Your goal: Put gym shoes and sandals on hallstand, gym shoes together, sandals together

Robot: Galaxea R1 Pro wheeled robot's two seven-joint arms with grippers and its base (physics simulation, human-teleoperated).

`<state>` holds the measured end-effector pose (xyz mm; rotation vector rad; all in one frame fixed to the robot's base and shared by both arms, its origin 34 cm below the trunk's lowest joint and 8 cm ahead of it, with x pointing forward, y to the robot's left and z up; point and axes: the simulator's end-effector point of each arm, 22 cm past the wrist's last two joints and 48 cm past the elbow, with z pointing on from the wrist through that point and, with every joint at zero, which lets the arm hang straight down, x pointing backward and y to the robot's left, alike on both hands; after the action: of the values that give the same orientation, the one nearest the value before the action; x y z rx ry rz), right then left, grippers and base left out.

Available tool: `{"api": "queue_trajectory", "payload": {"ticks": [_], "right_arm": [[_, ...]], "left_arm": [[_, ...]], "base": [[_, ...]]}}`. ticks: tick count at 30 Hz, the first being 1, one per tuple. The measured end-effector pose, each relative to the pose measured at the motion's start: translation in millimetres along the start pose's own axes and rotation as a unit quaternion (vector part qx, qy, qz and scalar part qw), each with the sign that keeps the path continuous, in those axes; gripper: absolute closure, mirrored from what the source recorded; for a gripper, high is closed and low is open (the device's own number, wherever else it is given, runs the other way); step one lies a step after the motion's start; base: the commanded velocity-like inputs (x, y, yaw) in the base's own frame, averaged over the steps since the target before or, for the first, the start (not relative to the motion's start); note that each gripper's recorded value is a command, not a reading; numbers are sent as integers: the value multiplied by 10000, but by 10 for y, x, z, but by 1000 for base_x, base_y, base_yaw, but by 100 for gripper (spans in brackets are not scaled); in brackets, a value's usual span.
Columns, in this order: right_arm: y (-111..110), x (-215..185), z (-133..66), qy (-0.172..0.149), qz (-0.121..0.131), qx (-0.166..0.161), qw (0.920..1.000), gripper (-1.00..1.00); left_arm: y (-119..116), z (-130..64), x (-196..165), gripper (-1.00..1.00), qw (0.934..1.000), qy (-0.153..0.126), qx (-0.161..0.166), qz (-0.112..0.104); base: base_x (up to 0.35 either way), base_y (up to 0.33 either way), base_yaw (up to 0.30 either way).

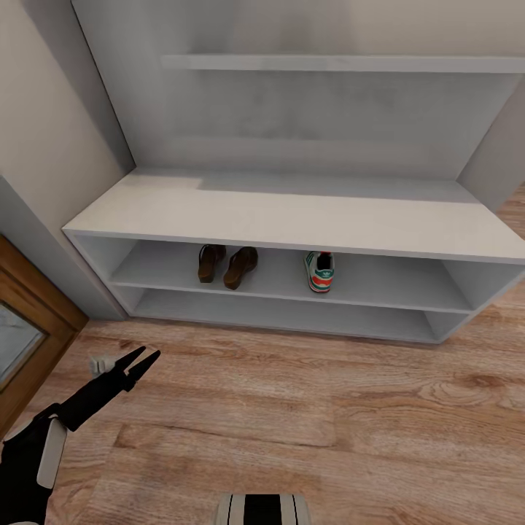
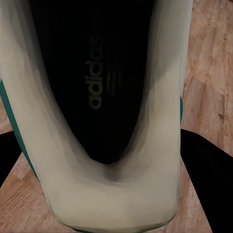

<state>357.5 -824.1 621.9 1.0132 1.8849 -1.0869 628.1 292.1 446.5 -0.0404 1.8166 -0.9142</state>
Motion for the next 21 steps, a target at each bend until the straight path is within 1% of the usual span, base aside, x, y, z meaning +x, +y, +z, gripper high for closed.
{"api": "queue_trajectory", "payload": {"ticks": [10,11,12,21], "right_arm": [[6,8,3,9,-5,-4,10000,100],[7,8,3,9,-5,-6,10000,100],[6,7,3,9,-6,-4,10000,100],[12,7,3,10,-12,-9,10000,100]], "left_arm": [[5,-18,4,-100,10000,-13,-8,-16],[4,-67,60,-100,10000,9,-18,-66],[4,-76,68,-100,10000,11,-19,-76],[5,-103,115,-100,9999,33,-32,-115]], "base": [[0,0,0],[0,-29,0],[-5,-83,0],[-98,-230,0]]}}
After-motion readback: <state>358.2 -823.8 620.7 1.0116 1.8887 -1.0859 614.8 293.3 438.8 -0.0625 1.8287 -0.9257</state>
